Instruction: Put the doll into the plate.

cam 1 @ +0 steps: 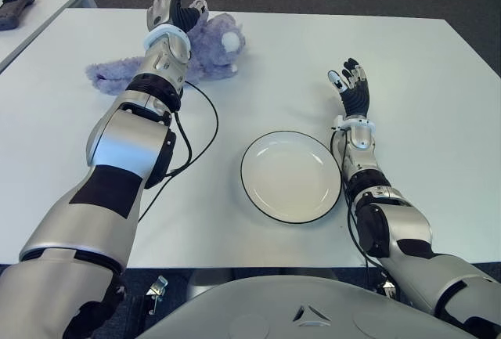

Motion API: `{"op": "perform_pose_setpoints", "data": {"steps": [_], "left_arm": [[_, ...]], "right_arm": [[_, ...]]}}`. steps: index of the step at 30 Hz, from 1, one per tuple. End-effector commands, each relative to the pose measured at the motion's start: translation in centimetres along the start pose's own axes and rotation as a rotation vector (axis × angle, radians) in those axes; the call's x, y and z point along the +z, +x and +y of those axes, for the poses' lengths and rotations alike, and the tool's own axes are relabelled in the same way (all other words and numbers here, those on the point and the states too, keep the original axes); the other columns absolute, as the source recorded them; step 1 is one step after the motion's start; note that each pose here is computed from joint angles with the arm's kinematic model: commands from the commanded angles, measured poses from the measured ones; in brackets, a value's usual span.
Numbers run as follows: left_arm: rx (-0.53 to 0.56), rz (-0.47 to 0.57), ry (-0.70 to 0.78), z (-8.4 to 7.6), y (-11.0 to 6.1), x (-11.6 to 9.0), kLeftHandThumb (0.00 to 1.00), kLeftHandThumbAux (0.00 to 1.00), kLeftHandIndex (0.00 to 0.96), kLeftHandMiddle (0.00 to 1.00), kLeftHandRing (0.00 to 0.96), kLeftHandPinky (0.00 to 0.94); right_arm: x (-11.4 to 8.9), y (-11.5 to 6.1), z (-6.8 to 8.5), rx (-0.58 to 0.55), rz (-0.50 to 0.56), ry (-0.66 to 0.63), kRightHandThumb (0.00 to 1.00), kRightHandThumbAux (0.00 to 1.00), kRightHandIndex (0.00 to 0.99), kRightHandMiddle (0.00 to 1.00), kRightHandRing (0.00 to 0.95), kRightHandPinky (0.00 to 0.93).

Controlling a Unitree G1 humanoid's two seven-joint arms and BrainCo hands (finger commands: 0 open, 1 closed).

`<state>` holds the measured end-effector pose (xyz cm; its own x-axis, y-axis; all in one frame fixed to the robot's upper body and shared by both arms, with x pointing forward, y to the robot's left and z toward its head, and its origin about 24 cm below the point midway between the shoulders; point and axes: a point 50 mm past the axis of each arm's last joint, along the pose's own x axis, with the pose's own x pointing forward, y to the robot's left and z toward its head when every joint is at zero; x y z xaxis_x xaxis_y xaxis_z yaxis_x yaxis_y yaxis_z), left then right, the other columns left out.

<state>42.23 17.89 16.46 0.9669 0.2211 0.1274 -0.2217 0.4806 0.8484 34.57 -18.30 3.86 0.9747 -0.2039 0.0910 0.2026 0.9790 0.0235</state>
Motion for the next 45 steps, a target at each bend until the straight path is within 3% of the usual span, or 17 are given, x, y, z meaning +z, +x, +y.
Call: {"op": "perform_pose_setpoints", "data": {"steps": [1,8,20,26,28,29,32,40,41,45], "left_arm": [[-0.142,0.064,0.027,-2.4,-0.9,-1.6,0.489,0.345,0.12,0.146,0.132,0.161],[-0.159,0.068,0.021,-2.6,-0.9,-1.4,0.542,0.344,0.219,0.181,0.149,0.153],[-0.185,0.08,0.023,-2.9,-1.0,-1.3,0.609,0.353,0.338,0.264,0.238,0.31],[-0.187,0.08,0.033,-3.1,-1.1,-1.1,0.622,0.357,0.425,0.305,0.283,0.333],[-0.185,0.076,0.038,-3.2,-1.1,-1.1,0.702,0.639,0.432,0.311,0.288,0.329],[-0.184,0.074,0.039,-3.2,-1.1,-1.1,0.712,0.668,0.436,0.32,0.291,0.322],[-0.177,0.065,0.044,-3.2,-1.1,-1.0,0.716,0.676,0.442,0.338,0.294,0.344],[-0.167,0.062,0.028,-3.4,-1.2,-1.0,0.725,0.671,0.445,0.342,0.261,0.264],[-0.166,0.062,0.024,-3.4,-1.3,-1.0,0.73,0.67,0.446,0.339,0.255,0.327],[-0.162,0.062,0.007,-3.5,-1.3,-1.0,0.738,0.671,0.446,0.32,0.241,0.359]], "right_arm": [[-14.0,-15.3,-3.3,-0.084,0.65,-0.034,0.0,0.596,0.101,0.107,0.062,0.022],[-14.0,-15.4,-3.2,-0.078,0.647,-0.029,0.0,0.589,0.1,0.099,0.054,0.009],[-14.0,-15.4,-3.3,-0.077,0.649,-0.027,0.0,0.575,0.096,0.1,0.06,0.012],[-14.0,-15.5,-3.3,-0.075,0.645,-0.026,0.0,0.579,0.104,0.098,0.056,0.02],[-14.0,-15.5,-3.4,-0.076,0.646,-0.023,0.0,0.585,0.108,0.099,0.056,0.019],[-14.0,-15.4,-3.4,-0.076,0.646,-0.021,0.0,0.591,0.11,0.099,0.056,0.015],[-14.0,-15.4,-3.4,-0.082,0.652,-0.017,0.0,0.598,0.113,0.101,0.057,0.007],[-14.0,-15.3,-3.5,-0.082,0.651,-0.01,0.0,0.588,0.11,0.103,0.056,0.0],[-14.0,-15.3,-3.5,-0.08,0.65,-0.01,0.0,0.585,0.11,0.105,0.057,0.0],[-14.0,-15.3,-3.6,-0.08,0.648,-0.013,0.0,0.585,0.112,0.109,0.06,0.004]]}}
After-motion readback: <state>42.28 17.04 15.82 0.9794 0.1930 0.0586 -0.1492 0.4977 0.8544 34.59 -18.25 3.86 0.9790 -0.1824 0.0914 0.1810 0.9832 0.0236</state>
